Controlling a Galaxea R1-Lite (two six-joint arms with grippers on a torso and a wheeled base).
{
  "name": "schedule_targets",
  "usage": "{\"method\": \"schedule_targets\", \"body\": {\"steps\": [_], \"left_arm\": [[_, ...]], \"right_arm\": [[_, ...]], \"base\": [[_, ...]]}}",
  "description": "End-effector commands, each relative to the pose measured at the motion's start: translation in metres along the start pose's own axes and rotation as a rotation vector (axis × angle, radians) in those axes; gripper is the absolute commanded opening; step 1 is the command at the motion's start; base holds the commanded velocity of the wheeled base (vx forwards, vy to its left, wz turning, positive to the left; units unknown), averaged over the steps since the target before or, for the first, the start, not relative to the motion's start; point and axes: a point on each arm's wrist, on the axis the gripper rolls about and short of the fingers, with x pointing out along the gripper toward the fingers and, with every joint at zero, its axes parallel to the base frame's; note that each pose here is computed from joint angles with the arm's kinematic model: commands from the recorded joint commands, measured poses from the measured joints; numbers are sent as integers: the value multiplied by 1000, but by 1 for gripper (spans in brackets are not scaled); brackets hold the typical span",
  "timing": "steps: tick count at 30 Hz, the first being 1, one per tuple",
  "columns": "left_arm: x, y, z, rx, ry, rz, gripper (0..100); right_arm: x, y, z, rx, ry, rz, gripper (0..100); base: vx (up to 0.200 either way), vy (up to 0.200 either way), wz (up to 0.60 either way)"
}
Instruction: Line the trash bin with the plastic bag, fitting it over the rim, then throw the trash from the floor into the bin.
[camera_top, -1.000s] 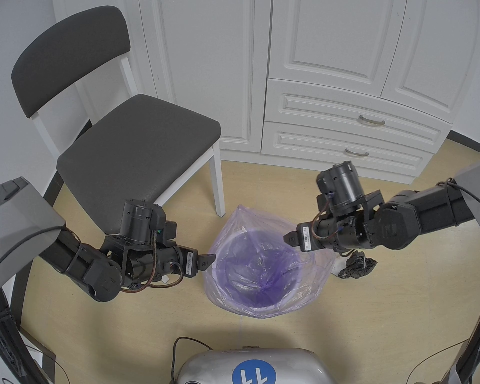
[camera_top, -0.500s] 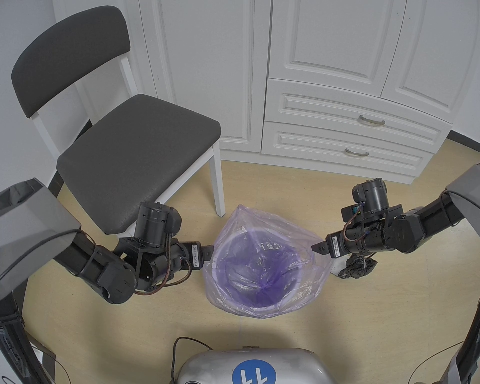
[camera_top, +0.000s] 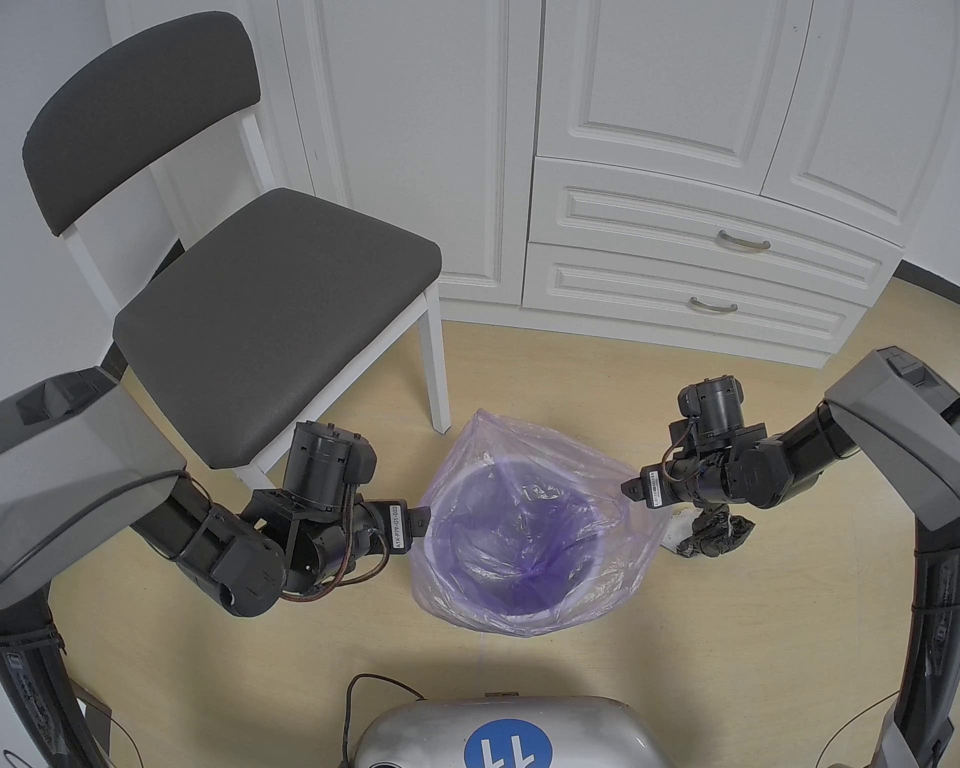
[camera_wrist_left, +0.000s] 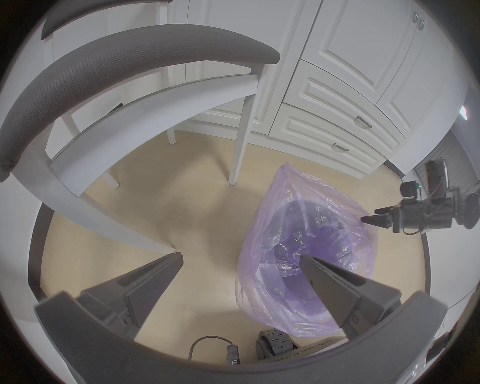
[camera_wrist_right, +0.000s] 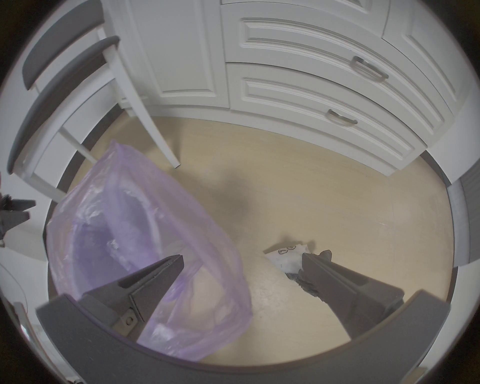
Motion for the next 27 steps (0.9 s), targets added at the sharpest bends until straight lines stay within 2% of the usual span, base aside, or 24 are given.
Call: {"method": "schedule_targets", "body": {"steps": [1, 8, 9, 11, 12, 14, 16, 22, 27], "left_arm": [[0, 0, 0, -1, -3, 0, 100], [-2, -1, 3, -8, -31, -11, 100], [-2, -1, 3, -8, -31, -11, 100], [-2, -1, 3, -8, -33, -10, 100], [-2, -1, 3, -8, -33, -10, 100], [-2, 0, 4, -9, -34, -9, 100], [-2, 0, 4, -9, -34, -9, 100], [0, 0, 1, -7, -26, -8, 100], [9, -2, -3, 0, -10, -8, 100]], "right_arm": [[31, 0, -18, 4, 37, -19, 100], [43, 1, -10, 29, -25, -91, 100], [52, 2, -2, 74, -90, -111, 100], [62, 3, 5, 114, -152, -140, 100], [63, 3, 6, 118, -160, -147, 100], [73, -3, 14, 144, -205, -225, 100], [74, -5, 20, 157, -230, -251, 100], [70, 1, 22, 171, -236, -239, 100], [56, 11, 10, 129, -174, -173, 100]], "base": [[0, 0, 0], [0, 0, 0], [0, 0, 0], [0, 0, 0], [0, 0, 0], [0, 0, 0], [0, 0, 0], [0, 0, 0], [0, 0, 0]]}}
